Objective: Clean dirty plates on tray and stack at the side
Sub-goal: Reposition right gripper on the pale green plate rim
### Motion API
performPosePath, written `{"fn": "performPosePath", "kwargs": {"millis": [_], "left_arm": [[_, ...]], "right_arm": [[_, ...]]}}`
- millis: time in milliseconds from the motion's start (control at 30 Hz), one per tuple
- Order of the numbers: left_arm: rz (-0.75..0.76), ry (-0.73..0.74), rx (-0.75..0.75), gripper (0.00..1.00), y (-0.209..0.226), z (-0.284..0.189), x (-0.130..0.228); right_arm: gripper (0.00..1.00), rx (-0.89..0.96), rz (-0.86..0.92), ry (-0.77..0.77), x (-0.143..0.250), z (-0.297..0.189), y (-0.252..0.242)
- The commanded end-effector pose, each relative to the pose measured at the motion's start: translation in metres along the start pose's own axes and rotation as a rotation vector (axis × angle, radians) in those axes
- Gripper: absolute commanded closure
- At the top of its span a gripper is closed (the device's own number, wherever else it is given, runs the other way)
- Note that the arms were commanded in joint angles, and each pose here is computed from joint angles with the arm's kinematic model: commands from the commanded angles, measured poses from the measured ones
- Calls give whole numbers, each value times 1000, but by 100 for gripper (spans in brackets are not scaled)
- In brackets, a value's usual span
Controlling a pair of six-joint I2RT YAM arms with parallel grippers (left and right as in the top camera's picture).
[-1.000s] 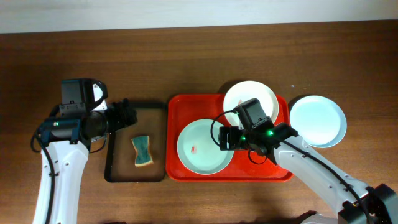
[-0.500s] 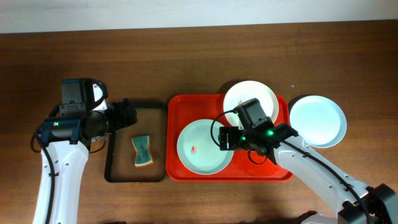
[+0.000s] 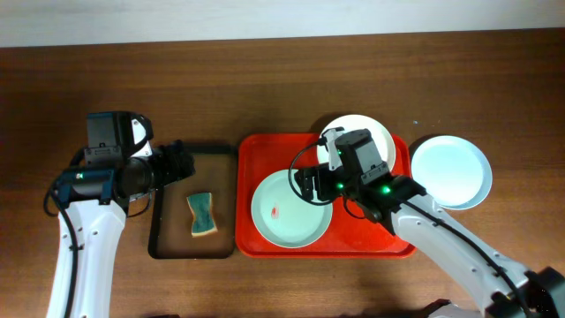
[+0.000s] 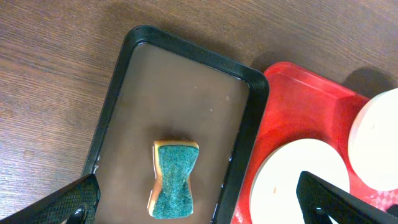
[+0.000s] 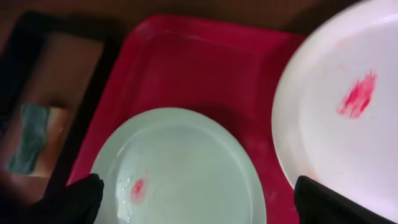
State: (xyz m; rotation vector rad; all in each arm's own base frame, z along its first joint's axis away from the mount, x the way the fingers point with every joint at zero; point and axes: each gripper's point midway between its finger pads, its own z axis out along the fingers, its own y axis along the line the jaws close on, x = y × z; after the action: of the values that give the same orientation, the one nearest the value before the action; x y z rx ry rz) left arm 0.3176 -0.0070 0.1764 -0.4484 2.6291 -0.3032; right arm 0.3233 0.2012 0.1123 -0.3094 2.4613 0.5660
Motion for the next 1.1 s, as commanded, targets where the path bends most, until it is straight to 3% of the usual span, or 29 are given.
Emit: {"fn": "performPosePath", "kwargs": {"millis": [0, 167, 267, 467, 800, 867, 900, 933, 967, 1033, 1067], "left_arm": [[1, -18, 11, 1, -2, -5, -4], [1, -18, 11, 1, -2, -5, -4], [1, -18, 11, 1, -2, -5, -4], [1, -18, 11, 1, -2, -5, -4], [1, -18, 11, 1, -2, -5, -4], [1, -18, 11, 1, -2, -5, -4], [1, -18, 11, 1, -2, -5, -4], [1, -18, 11, 1, -2, -5, -4], [1, -18, 11, 1, -2, -5, -4], [1, -18, 11, 1, -2, -5, -4], [1, -18, 11, 1, -2, -5, -4]], "right_arm": [[2, -44, -83, -153, -34, -47, 20], [2, 80, -41, -272, -35, -121, 6], [2, 92, -38, -262, -28, -129, 4], [2, 111, -31, -187, -20, -107, -2], [2, 156, 11, 153, 38, -23, -27], [1, 124, 22, 159, 38, -17, -22], [19, 101, 64, 171, 41, -17, -18], [96, 145, 210, 187, 48, -18, -23], [96, 169, 306, 205, 54, -18, -26], [71, 195, 345, 254, 67, -8, -31], [69, 211, 350, 286, 75, -1, -35]]}}
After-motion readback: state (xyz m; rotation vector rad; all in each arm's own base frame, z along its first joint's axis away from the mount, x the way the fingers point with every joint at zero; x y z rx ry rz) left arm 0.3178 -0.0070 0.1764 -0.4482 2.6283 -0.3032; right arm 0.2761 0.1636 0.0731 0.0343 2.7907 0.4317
